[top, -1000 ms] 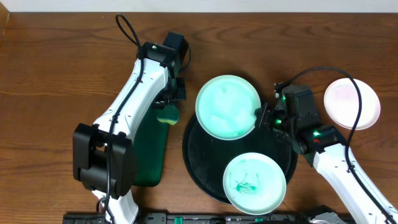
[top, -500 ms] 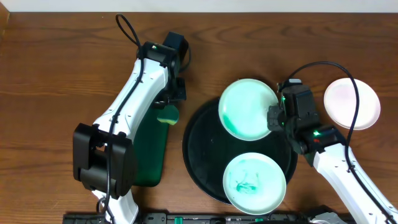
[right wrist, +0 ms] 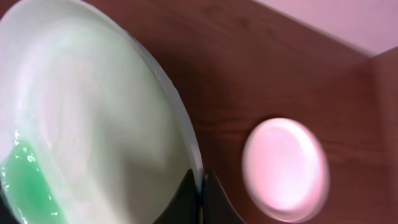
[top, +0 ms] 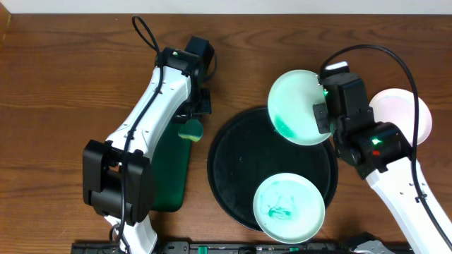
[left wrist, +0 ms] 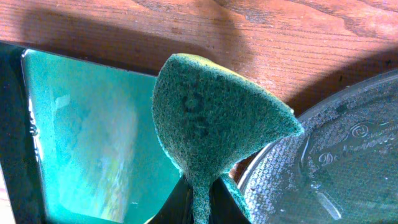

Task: Clean dirty plates on tray and stack at the side
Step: 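Lift and tilt the scrubbed plate with the right gripper toward the right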

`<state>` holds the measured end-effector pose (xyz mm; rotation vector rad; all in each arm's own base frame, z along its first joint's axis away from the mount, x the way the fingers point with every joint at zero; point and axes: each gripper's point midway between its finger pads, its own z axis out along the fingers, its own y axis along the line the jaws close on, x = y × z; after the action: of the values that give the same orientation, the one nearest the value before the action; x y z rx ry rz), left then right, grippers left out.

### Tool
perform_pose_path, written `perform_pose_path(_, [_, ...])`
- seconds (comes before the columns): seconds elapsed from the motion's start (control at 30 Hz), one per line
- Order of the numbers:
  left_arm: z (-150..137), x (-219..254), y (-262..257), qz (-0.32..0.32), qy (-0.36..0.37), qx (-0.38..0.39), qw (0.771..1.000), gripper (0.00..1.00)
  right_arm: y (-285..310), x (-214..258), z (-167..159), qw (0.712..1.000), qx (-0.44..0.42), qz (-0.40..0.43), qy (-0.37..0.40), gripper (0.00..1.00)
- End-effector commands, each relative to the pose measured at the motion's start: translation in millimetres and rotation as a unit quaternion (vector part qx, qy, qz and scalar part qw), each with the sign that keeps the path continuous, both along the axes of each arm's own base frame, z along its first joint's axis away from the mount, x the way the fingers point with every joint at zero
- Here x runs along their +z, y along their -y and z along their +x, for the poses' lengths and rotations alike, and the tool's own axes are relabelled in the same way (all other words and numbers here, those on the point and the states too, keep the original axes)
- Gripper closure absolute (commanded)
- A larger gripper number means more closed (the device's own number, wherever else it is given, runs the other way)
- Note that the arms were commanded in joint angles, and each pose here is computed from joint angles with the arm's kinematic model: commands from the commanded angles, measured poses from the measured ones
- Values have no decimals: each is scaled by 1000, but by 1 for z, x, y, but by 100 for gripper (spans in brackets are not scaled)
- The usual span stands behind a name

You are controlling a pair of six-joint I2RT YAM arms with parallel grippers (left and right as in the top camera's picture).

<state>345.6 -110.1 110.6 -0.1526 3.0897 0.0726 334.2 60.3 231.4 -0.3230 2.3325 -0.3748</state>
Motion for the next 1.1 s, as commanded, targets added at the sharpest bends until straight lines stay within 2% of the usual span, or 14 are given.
perform_pose_path(0.0, [0,1,-2,2,2,-3,1000,93,15,26,-4,994,-2,-110,21,98])
perform_pose_path(0.33, [3,1,-1,0,9,-3,1000,93,-1,42,-16,959,48,-280,25,98])
perform_pose_path(0.63, [3,-5,-1,1,7,-7,1000,93,-29,40,-17,904,87,-419,13,99])
perform_pose_path(0.87, [2,-6,-1,1,7,-7,1000,93,-52,36,-19,884,104,-456,23,99])
perform_pose_path(1.07, [2,-6,-1,1,7,-7,1000,93,-60,38,-22,881,113,-459,31,99])
